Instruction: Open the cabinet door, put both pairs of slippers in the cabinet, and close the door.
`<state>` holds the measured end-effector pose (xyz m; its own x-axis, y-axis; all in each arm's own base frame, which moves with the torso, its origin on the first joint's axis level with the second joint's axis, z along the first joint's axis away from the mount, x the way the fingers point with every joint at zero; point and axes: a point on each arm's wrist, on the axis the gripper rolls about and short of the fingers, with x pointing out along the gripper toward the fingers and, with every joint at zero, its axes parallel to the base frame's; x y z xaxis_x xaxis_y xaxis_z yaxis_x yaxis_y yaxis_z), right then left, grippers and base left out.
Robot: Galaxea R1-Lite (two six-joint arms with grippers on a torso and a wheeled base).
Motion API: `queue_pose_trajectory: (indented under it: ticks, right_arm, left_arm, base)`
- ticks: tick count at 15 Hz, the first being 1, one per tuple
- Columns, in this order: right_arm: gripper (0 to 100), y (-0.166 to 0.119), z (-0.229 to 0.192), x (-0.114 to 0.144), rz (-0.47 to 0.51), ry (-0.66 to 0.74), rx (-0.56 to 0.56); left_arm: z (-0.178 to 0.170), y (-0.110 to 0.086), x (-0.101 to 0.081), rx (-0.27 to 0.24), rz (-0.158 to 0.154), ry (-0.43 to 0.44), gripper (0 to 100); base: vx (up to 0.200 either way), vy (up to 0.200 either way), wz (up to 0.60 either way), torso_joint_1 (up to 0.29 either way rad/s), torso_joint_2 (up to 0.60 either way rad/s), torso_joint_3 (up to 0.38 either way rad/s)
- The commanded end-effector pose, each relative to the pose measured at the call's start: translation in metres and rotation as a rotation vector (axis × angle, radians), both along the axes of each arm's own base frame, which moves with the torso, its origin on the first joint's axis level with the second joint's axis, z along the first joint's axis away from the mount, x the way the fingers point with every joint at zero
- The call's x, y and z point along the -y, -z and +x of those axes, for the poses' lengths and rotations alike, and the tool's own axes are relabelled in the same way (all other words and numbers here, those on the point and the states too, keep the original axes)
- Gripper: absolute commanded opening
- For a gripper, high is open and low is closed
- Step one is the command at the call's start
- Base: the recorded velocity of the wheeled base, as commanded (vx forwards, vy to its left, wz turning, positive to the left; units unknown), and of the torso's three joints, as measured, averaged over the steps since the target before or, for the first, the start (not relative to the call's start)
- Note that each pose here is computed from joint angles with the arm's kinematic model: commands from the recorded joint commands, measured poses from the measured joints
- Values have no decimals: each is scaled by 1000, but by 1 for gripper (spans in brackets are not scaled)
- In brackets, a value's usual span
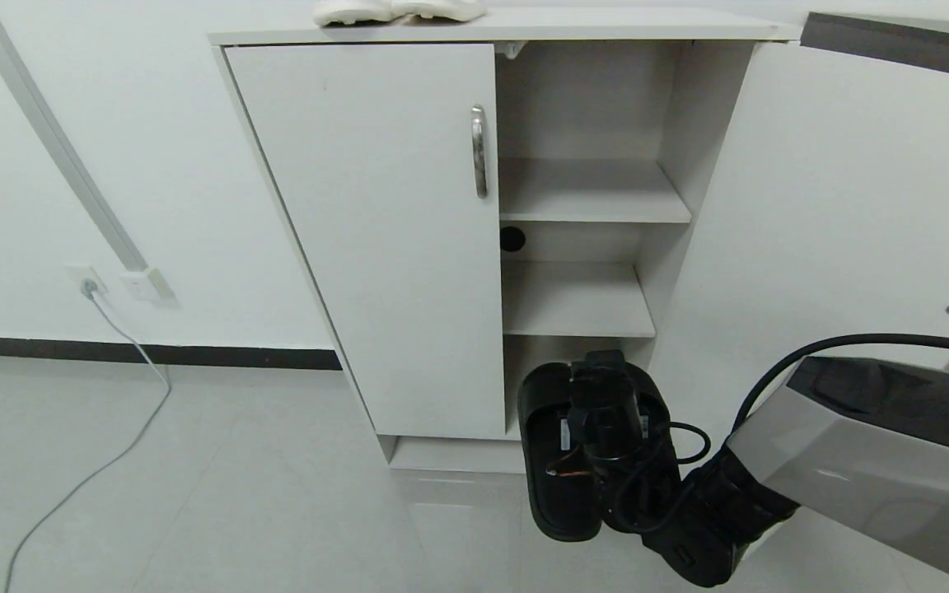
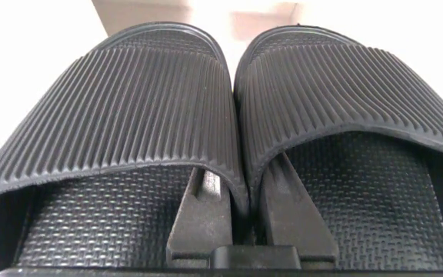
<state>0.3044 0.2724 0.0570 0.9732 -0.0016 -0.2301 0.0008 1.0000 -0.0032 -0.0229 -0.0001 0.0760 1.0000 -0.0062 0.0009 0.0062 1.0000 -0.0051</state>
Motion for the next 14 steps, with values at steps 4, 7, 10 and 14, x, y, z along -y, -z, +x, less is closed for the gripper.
queue_pose_trajectory:
  ticks: [4, 7, 10, 14]
  right_arm:
    - [0, -14, -5, 1, 19, -21, 124]
    - [0, -26, -6, 7, -4, -27, 248]
    - [0, -20, -2, 11, -14, -11, 239]
    - [0, -19, 2, 14, -5, 1, 239]
  left_arm:
    - [0, 0, 0, -2, -1, 0, 0]
    - [0, 0, 0, 2, 1, 0, 0]
    - [0, 0, 0, 2, 2, 0, 0]
    - [0, 0, 0, 2, 2, 0, 0]
  base:
    - [0, 0, 0, 8, 5, -192]
    - [0, 0, 0, 2, 4, -196]
    - [0, 0, 0, 7, 2, -201]
    - [50, 0, 0, 2, 0, -175]
